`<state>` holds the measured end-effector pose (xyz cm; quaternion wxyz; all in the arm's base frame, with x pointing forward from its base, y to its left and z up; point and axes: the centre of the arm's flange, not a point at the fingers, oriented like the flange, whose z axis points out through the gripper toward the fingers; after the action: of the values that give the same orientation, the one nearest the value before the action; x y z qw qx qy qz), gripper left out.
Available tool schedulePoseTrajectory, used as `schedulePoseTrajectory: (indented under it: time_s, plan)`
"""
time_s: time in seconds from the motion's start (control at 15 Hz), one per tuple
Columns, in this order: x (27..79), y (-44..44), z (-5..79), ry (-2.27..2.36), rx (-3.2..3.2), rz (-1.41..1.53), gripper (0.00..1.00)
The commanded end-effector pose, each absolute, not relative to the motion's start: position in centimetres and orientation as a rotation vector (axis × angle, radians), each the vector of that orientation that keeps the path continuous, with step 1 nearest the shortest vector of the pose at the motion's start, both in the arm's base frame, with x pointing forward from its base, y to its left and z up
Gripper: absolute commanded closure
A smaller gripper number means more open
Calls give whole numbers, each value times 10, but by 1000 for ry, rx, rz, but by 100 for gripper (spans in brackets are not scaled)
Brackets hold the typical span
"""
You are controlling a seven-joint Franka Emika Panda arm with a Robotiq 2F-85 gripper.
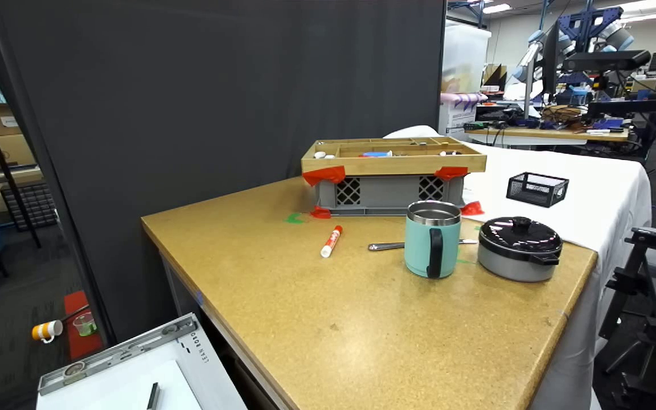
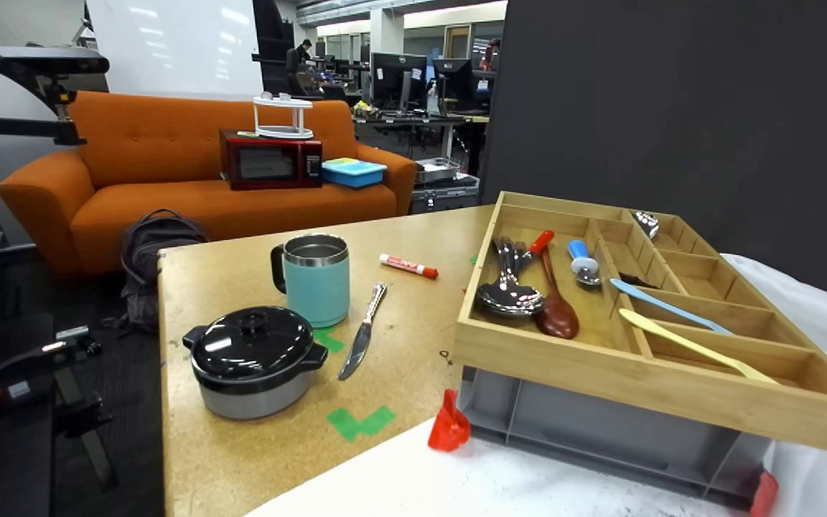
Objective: Put the butter knife in the mug
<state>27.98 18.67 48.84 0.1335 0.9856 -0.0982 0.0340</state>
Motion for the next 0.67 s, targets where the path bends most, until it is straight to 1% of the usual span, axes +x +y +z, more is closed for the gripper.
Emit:
schedulePoseTrajectory:
  time_s: [0.0,0.27,0.6]
  plan:
    - [287,186,488,-256,2863,91,0]
    - [311,184,485,-137,2850,95,0]
    - [352,189,473,203,2888,117,0]
